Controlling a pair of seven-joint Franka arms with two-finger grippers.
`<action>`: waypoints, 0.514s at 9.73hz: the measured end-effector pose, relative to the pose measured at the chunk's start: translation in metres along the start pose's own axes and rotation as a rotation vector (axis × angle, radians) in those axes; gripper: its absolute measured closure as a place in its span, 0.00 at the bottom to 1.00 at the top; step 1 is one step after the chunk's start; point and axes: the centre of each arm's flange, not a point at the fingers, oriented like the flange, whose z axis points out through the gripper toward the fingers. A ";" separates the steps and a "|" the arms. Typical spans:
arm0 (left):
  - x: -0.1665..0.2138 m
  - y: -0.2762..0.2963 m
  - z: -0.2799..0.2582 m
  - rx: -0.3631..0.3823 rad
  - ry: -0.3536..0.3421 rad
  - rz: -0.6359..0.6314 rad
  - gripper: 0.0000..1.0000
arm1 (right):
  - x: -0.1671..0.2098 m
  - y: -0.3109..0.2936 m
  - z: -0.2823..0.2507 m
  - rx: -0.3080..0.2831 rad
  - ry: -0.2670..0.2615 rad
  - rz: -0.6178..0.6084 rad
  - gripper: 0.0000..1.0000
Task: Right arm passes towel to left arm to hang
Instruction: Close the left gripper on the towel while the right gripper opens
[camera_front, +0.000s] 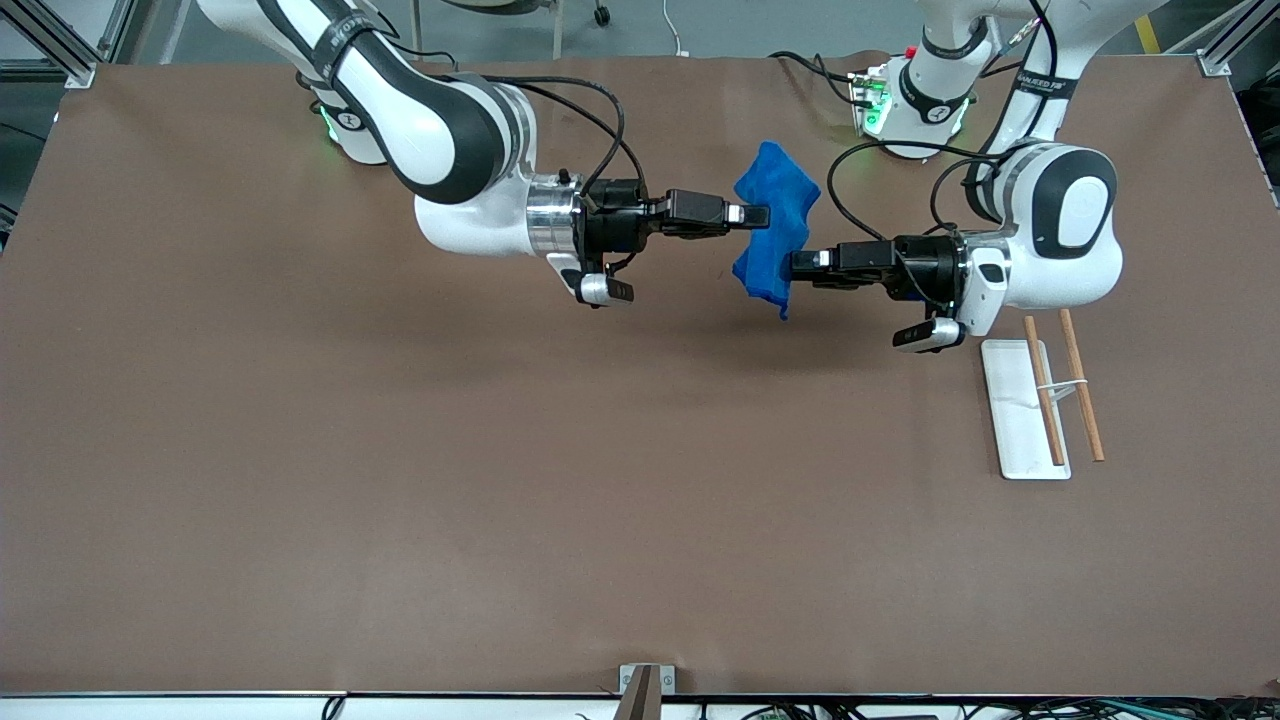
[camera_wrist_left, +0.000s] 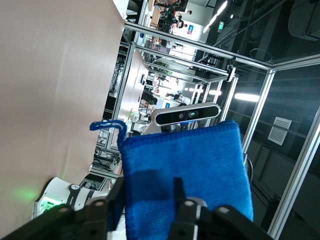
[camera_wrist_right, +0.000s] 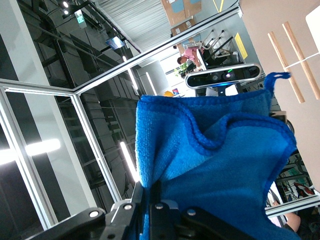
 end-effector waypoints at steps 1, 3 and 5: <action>0.003 0.005 -0.002 0.002 0.011 0.012 0.80 | 0.000 0.000 0.000 0.000 0.000 0.000 0.94; 0.008 0.015 -0.004 0.009 0.032 0.034 0.98 | 0.000 0.000 0.000 0.000 0.000 0.000 0.94; 0.010 0.020 -0.005 0.007 0.037 0.045 0.98 | 0.002 0.000 -0.001 -0.004 0.011 -0.002 0.80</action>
